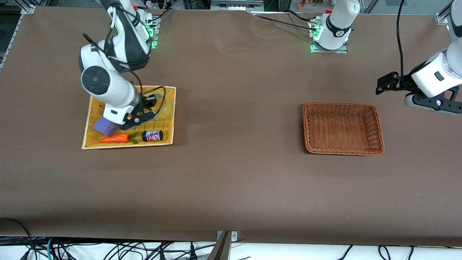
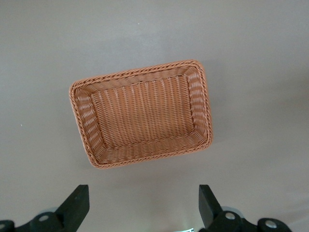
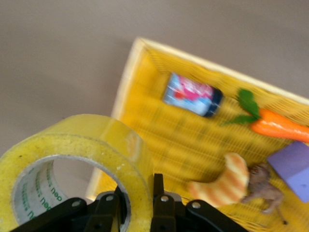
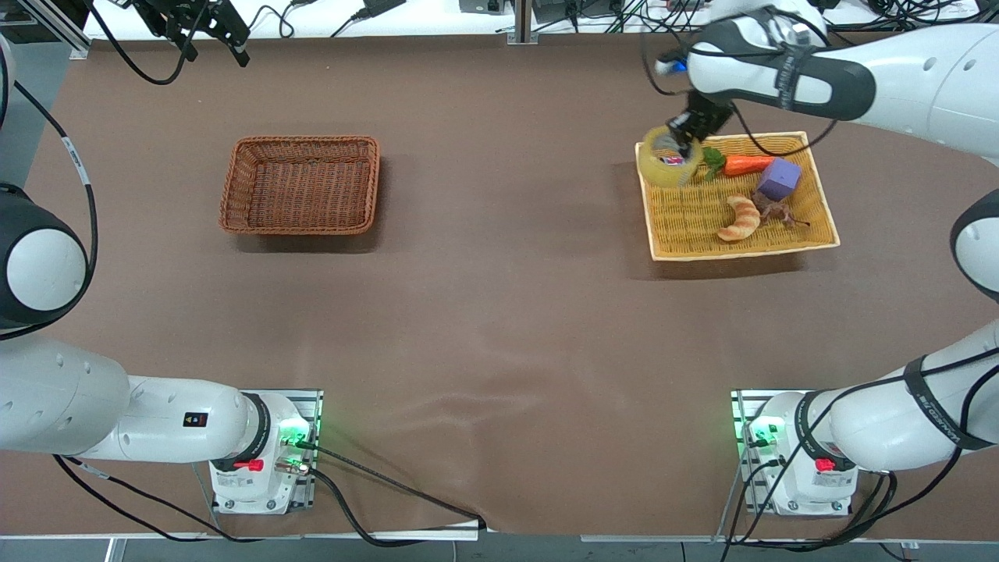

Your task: Transfer tape with both arms

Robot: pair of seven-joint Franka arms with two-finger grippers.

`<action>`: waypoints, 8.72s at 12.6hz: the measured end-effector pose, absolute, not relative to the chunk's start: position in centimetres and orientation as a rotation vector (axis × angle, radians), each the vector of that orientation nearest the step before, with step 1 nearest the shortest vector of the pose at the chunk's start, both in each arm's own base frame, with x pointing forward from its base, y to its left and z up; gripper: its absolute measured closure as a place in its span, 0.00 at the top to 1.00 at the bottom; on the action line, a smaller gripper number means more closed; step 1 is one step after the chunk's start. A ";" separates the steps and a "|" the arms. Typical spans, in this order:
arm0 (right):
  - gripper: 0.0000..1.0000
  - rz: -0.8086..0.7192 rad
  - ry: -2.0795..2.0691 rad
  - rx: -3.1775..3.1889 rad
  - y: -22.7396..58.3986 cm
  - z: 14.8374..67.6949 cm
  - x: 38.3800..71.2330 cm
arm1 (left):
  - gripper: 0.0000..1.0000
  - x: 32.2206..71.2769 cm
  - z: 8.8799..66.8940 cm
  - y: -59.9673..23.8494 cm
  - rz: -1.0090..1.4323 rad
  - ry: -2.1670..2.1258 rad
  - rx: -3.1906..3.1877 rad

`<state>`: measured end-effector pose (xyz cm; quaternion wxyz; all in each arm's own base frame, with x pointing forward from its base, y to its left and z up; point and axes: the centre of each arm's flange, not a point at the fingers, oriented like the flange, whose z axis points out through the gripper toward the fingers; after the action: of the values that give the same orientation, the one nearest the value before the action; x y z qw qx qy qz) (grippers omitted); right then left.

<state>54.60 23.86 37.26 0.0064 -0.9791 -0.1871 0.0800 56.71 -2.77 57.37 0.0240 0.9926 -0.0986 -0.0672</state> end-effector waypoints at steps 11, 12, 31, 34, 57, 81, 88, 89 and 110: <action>0.30 -0.044 0.092 -2.934 54.5 19.3 49.0 | 1.00 59.9 52.9 -2.7 -0.247 -0.297 3.068; 0.41 -0.058 0.092 -2.925 54.7 20.0 49.3 | 1.00 60.6 51.8 -2.3 -0.239 -0.286 3.071; 1.00 0.033 0.101 -3.204 10.9 51.6 64.1 | 1.00 55.7 28.8 -33.1 -0.241 0.137 2.929; 1.00 -0.005 -0.003 -3.138 4.2 56.5 62.3 | 1.00 53.3 26.3 -35.0 -0.194 0.097 3.035; 1.00 -0.002 -0.004 -3.121 0.4 58.5 55.5 | 0.22 51.6 19.7 -36.6 -0.173 0.291 3.105; 1.00 0.020 -0.023 -3.121 0.8 58.3 55.4 | 0.22 55.9 21.3 -0.1 -0.134 -0.320 3.210; 1.00 0.019 -0.022 -3.121 0.8 58.3 55.4 | 0.38 54.8 20.1 0.2 -0.061 -0.317 3.205; 1.00 0.018 -0.021 -3.121 0.8 58.3 55.4 | 0.49 55.1 20.7 0.2 -0.072 -0.316 3.208; 1.00 0.013 -0.008 -3.122 0.3 58.5 55.4 | 1.00 57.6 60.6 -1.8 -0.238 -0.162 3.100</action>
<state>55.41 0.29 58.50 0.0096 -0.9999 -0.0026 0.0042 57.65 -1.78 60.61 0.0143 0.9956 -0.0519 -0.0764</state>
